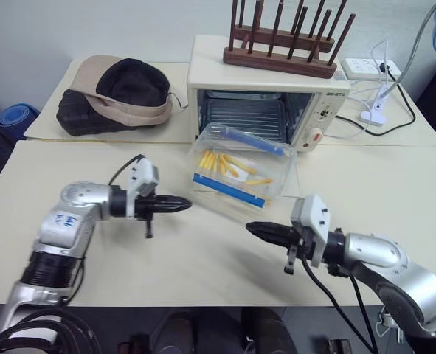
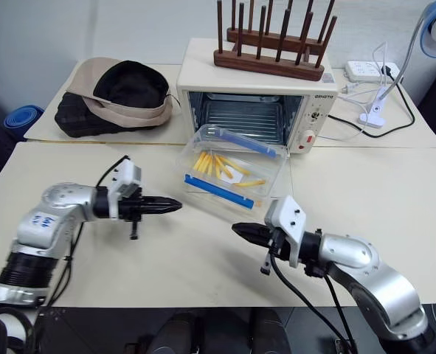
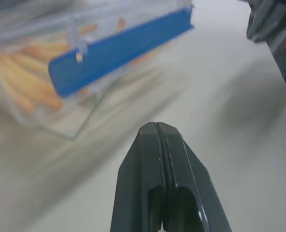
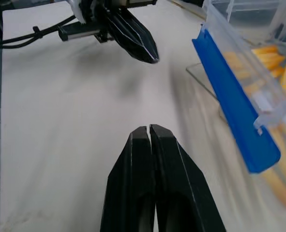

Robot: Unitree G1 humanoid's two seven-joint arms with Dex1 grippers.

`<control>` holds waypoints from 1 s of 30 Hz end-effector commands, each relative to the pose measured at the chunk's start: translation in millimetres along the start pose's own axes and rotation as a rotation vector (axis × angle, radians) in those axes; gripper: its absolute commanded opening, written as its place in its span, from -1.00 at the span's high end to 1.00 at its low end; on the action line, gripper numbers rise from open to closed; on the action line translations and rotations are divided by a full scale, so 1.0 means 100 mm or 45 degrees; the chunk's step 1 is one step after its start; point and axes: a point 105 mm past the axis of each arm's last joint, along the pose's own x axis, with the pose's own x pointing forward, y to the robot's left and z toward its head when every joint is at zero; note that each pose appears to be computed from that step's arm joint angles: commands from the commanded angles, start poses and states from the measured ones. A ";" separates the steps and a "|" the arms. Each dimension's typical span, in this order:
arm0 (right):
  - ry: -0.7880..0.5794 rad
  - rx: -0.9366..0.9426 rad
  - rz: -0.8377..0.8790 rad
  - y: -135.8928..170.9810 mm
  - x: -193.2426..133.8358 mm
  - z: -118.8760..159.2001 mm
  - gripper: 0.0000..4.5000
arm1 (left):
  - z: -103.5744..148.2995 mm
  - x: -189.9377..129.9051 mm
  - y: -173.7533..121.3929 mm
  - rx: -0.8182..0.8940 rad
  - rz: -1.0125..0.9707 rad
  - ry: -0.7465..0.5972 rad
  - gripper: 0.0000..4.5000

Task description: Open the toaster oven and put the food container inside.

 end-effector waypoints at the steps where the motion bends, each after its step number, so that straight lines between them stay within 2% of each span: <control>1: 0.018 -0.063 -0.144 -0.31 0.02 0.03 0.98 | 0.14 0.19 0.04 -0.018 0.072 -0.112 1.00; 5: 0.045 -0.136 -0.272 -0.72 0.03 -0.02 0.98 | 0.14 0.36 0.18 -0.060 0.195 -0.152 1.00; 9: 0.099 -0.223 -0.328 -1.01 0.06 -0.09 0.98 | 0.17 0.42 0.32 -0.066 0.316 -0.189 1.00; 19: -0.053 -0.286 -0.565 -1.66 0.46 0.12 0.98 | 0.41 0.65 0.76 -0.123 0.583 -0.405 1.00; 23: -0.104 -0.266 -0.644 -1.80 0.50 0.19 0.98 | 0.47 0.69 0.92 -0.120 0.671 -0.435 1.00; 26: -0.106 -0.250 -0.602 -1.78 0.50 0.21 0.98 | 0.45 0.63 0.96 -0.145 0.684 -0.438 1.00; 28: -0.127 -0.233 -0.547 -1.72 0.43 0.25 1.00 | 0.42 0.54 0.91 -0.201 0.614 -0.441 0.82; 30: -0.161 -0.215 -0.466 -1.61 0.22 0.32 1.00 | 0.39 0.31 0.73 -0.117 0.480 -0.408 0.61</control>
